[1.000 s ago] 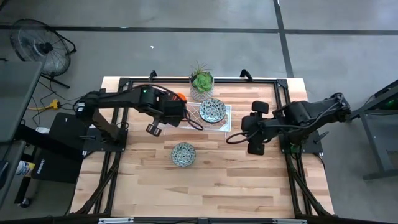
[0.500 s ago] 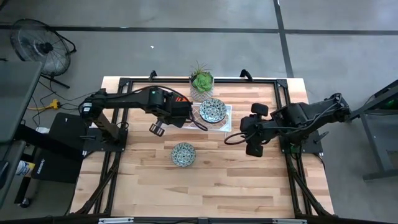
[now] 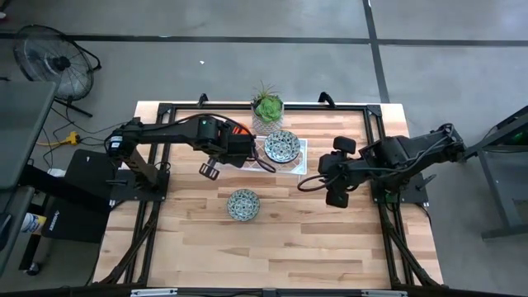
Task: Pick & Place Mini bowls
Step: Stack the orange bowl on the orange bowl on the shelf
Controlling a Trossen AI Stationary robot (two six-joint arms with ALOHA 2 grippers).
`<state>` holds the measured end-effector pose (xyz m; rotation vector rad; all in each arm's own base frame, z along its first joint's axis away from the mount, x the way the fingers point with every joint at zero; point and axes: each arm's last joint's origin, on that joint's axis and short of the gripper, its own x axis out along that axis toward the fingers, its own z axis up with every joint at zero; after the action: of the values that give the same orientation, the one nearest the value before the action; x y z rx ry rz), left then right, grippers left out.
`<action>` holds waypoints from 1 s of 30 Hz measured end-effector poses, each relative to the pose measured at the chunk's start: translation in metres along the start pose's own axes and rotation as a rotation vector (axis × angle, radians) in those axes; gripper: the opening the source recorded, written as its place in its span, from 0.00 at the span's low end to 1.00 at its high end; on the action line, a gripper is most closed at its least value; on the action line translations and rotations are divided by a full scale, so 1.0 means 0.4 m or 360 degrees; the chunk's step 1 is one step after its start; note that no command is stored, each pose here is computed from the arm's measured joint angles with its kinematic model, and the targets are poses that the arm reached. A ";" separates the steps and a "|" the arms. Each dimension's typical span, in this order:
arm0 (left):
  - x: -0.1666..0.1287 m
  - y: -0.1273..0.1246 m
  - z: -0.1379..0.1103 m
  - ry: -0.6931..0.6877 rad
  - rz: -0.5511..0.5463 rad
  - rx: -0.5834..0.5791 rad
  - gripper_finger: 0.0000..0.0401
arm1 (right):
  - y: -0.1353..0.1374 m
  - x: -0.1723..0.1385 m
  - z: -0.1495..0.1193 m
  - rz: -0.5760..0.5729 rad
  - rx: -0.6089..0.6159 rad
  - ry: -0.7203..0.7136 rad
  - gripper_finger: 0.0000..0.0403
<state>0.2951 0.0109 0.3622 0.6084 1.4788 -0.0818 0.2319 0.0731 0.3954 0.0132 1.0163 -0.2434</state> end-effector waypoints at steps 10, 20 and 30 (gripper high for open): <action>-0.015 -0.002 -0.011 -0.0041 -0.0011 -0.0066 0.00 | 0.000 0.000 0.000 -0.0001 0.0002 -0.0001 0.46; -0.023 -0.004 -0.018 -0.0075 -0.0044 -0.0073 0.00 | 0.000 0.000 0.000 0.0004 0.0031 0.0000 0.46; -0.018 0.005 -0.023 -0.0096 -0.0136 -0.0360 0.00 | 0.000 0.000 0.000 0.0005 0.0071 0.0000 0.46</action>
<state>0.2870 0.0144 0.3699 0.3570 1.4317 0.0012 0.2320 0.0732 0.3956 0.0554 1.0106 -0.2634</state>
